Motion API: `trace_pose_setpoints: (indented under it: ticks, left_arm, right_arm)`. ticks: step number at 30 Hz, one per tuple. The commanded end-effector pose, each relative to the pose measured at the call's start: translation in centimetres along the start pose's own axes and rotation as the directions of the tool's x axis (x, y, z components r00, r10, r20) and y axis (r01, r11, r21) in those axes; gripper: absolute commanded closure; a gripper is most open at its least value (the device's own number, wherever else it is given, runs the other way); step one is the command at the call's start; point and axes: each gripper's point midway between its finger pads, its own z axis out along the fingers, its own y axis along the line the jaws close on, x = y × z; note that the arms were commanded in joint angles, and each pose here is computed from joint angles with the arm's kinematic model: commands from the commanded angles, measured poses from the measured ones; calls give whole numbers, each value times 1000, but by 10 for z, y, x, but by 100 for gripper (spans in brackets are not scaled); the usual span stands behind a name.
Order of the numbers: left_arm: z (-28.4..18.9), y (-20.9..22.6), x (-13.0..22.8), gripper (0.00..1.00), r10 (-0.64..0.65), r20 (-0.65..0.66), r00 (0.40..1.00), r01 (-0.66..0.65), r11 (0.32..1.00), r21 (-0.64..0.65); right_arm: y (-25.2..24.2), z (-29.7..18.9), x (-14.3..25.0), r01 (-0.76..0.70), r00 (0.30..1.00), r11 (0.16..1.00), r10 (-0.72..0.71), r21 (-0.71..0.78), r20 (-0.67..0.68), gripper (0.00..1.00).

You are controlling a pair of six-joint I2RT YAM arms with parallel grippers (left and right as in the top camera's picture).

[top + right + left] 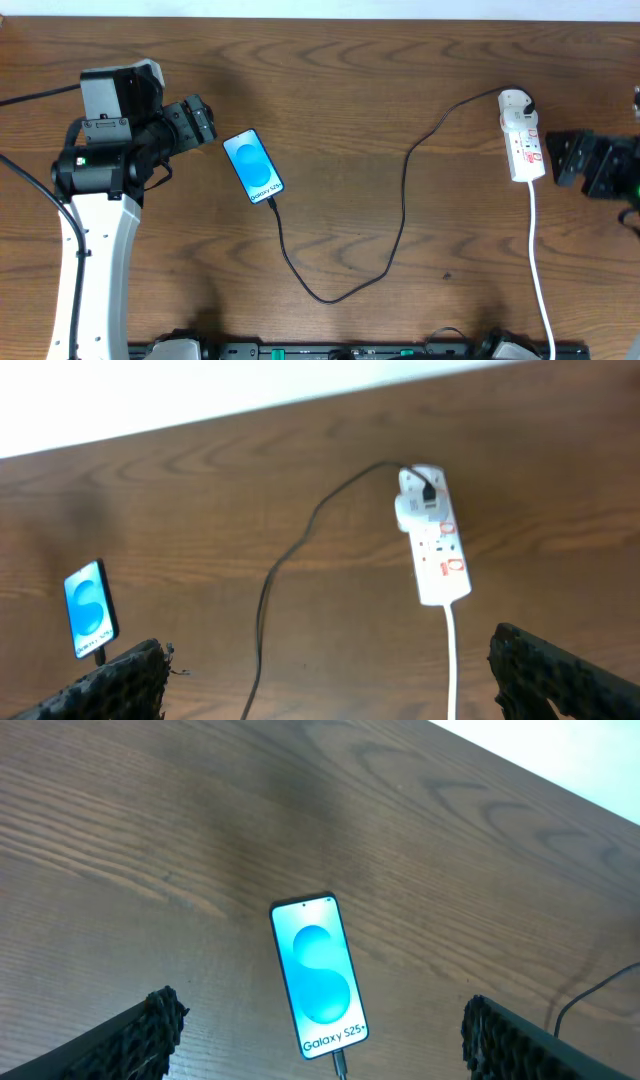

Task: Plug charger to phone and switch on socket

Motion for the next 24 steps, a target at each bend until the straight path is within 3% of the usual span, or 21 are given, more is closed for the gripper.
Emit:
trace_pose_setpoints:
  ticks: [1, 5, 12, 18, 24]
  left_arm:
    - [-4, 2, -3, 9, 5, 14, 1000, -5, 1000, -11]
    - [-4, 2, -3, 10, 5, 14, 1000, -5, 1000, -11]
    - [-4, 2, -3, 10, 5, 14, 1000, -5, 1000, -11]
    - [-4, 2, -3, 10, 5, 14, 1000, -5, 1000, -11]
    - [-4, 2, -3, 10, 5, 14, 1000, -5, 1000, -11]
  right_arm:
    - [16, -22, 1, 58, 997, 998, -58, -7, 59, 1]
    - [20, -44, 5, 117, 987, 992, -122, 55, 101, 1]
    - [38, -54, 25, 145, 984, 989, -146, 17, 102, 1]
    - [56, -22, 28, 331, 916, 943, -328, 23, 231, 1]
    - [54, 24, 54, 401, 836, 912, -405, 91, 370, 1]
